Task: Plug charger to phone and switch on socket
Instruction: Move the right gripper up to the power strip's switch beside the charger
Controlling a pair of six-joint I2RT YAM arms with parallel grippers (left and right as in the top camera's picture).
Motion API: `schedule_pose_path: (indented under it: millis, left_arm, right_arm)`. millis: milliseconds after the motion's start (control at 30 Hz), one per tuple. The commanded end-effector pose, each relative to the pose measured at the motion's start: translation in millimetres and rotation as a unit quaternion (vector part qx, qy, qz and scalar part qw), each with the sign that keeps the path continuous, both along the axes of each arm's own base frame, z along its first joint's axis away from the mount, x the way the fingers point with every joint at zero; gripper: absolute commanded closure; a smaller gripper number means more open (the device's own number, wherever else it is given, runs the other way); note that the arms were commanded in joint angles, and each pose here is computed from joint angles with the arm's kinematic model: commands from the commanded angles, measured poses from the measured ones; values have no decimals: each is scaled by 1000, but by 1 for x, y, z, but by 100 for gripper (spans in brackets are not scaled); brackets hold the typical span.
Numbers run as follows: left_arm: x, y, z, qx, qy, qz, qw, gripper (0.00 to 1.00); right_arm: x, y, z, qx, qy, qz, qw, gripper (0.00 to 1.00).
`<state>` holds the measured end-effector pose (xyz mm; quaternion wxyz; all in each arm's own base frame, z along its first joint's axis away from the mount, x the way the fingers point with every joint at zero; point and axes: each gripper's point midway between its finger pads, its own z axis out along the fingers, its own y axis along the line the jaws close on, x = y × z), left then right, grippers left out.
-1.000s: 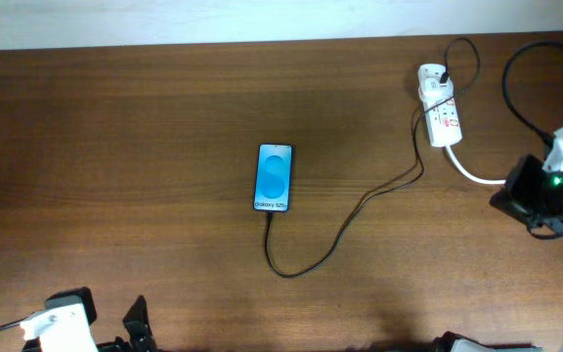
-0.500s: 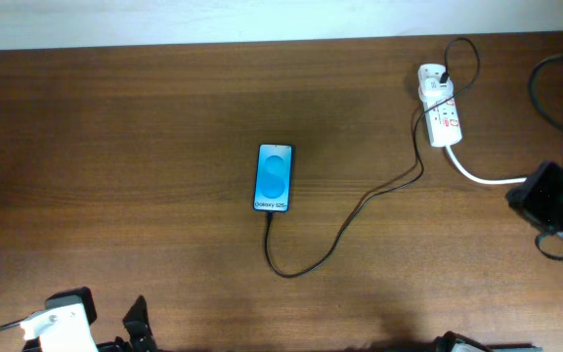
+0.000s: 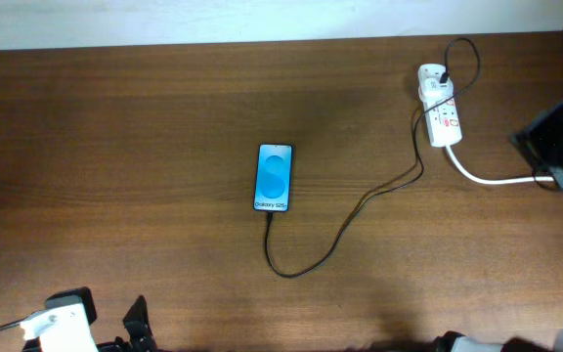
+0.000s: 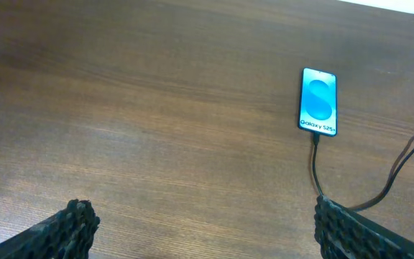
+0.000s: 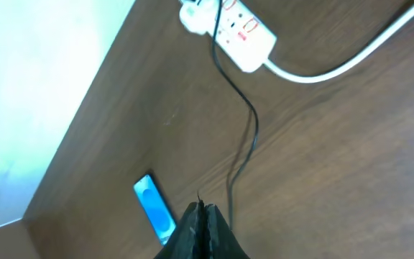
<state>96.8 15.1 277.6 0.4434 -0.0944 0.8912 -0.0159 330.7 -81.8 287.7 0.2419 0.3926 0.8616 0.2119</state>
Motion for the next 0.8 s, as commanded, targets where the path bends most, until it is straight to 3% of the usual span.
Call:
schedule_pose_path:
  millis: [0, 333, 500, 767]
  left_arm:
    - [0, 2, 0, -1, -1, 7, 1000, 1]
    - [0, 2, 0, -1, -1, 7, 1000, 1]
    - [0, 2, 0, -1, -1, 7, 1000, 1]
    - [0, 2, 0, -1, -1, 7, 1000, 1]
  right_arm:
    - [31, 6, -8, 68, -16, 25, 997, 95]
    - [102, -27, -45, 132, 33, -18, 991, 96]
    - [128, -52, -84, 154, 55, -62, 985, 96]
    - [168, -71, -159, 157, 62, -57, 984, 96]
